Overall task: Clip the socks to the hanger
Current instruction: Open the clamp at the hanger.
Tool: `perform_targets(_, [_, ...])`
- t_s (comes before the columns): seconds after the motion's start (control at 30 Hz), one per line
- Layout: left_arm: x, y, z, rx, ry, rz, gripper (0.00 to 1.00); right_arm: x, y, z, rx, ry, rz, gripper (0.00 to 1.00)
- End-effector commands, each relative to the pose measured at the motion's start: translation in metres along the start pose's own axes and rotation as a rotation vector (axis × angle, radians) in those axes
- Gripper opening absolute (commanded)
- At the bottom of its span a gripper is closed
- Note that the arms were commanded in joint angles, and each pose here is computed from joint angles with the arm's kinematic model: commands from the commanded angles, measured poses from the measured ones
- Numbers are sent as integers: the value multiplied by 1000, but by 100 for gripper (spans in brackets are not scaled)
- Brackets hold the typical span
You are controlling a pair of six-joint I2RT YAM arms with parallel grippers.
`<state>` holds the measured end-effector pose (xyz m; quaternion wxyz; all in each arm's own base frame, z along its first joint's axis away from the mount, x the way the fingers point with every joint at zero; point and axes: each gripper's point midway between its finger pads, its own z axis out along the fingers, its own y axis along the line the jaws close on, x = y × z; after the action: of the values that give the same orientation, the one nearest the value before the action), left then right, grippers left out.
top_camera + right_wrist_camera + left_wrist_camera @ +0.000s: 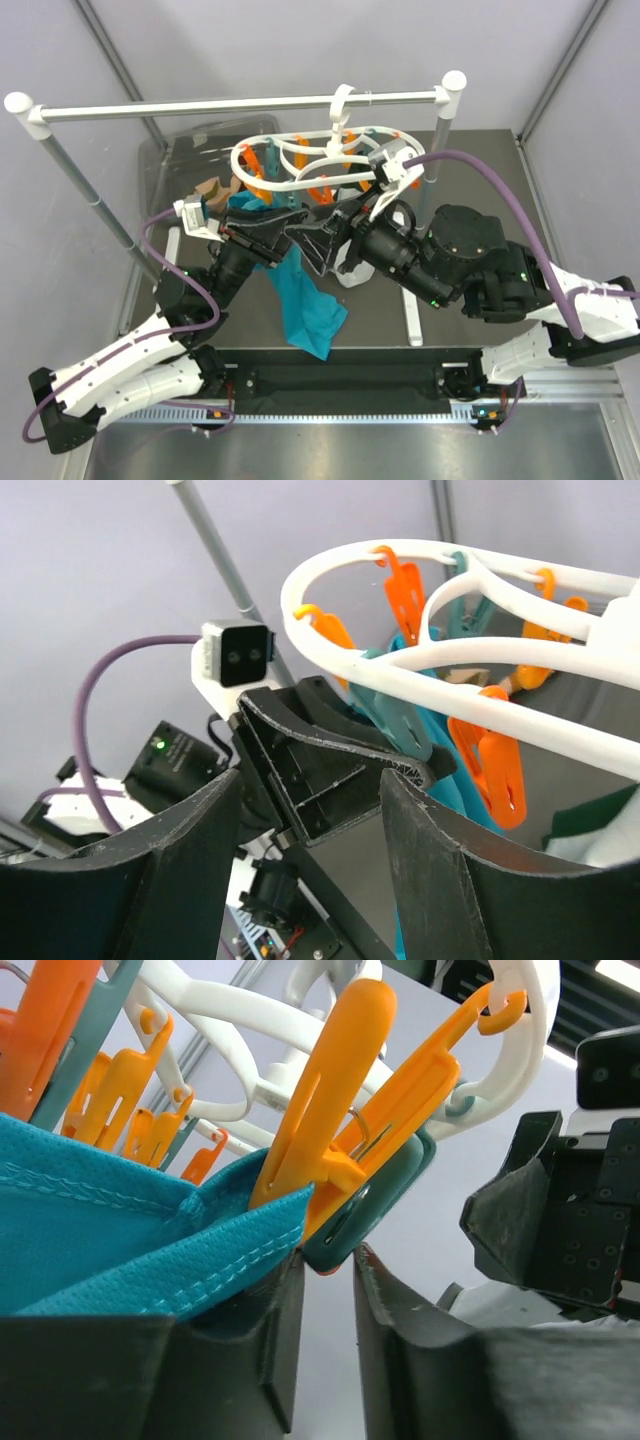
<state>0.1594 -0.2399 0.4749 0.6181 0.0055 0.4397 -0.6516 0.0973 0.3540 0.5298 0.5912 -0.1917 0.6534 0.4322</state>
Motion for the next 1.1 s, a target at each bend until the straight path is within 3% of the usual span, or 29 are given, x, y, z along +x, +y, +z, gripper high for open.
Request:
perform_targets(0.0, [-23,-17,3,43,-68,19,28,-16,-16,1,104,-25,12,57])
perform_targets(0.13, [-25,-16,2,34,-65,52,12,-9,-27,9,207,-14,-9,56])
perform_targets(0.33, [-21,-10,4,2,-34,108,0,-6,-30,19,268,-10,-41,55])
perform_targets(1.07, [-25,-9,-2,-18,-26,128,0,-6,-27,46,309,-122,-169,55])
